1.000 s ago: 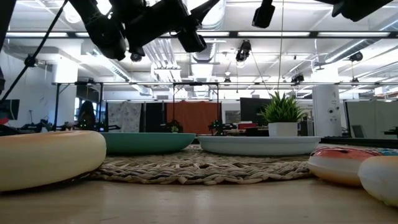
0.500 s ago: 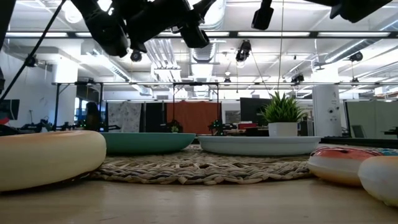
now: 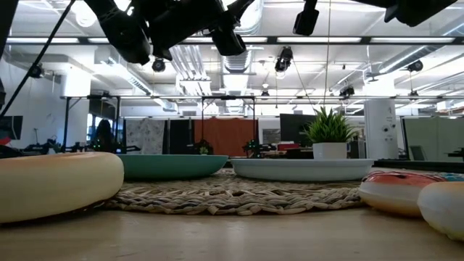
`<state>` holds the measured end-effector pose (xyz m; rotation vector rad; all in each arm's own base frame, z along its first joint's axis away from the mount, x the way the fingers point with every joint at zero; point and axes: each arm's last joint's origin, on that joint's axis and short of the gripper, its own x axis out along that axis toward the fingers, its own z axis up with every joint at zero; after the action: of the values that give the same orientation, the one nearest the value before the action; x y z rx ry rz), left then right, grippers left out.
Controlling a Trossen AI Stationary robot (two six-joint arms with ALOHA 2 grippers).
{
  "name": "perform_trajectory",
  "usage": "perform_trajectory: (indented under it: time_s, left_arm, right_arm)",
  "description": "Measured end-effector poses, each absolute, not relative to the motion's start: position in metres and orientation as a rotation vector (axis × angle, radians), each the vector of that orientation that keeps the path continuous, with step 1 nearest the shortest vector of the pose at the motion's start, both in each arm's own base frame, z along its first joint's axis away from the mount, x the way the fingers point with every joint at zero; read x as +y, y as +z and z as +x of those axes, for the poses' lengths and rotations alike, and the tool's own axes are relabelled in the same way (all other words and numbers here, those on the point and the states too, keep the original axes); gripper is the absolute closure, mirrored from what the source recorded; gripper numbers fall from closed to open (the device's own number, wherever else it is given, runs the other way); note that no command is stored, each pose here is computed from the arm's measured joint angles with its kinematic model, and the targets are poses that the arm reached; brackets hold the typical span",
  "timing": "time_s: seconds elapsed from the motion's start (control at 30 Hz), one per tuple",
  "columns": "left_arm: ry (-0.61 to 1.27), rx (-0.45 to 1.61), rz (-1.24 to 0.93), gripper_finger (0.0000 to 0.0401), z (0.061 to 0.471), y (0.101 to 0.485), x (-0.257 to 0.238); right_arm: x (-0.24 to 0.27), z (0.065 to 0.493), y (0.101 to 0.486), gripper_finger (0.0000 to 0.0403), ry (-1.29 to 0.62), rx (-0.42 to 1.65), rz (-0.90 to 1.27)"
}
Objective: Pick & Place donuts
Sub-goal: Put the small white donut on the light blue plate
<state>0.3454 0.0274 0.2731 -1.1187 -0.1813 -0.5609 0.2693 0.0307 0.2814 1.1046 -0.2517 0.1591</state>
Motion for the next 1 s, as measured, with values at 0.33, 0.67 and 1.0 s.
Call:
perform_trajectory:
  time_s: [0.33,0.67,1.0]
  left_arm:
    - [-0.523,-0.174,-1.114,0.0301,0.347,0.27,0.027]
    - [-0.525,-0.163,-1.104,0.0391,0.347,0.269,0.027]
    - [-0.289,0.166,-1.145,0.0399,0.354,0.23,0.022]
  right_arm:
    - [0.031,0.27,0.279,0.0347,0.15,-0.232,1.121]
    - [0.031,0.27,0.275,0.0277,0.133,-0.162,1.152]
    - [0.024,0.226,0.271,0.0212,-0.185,0.127,1.085]
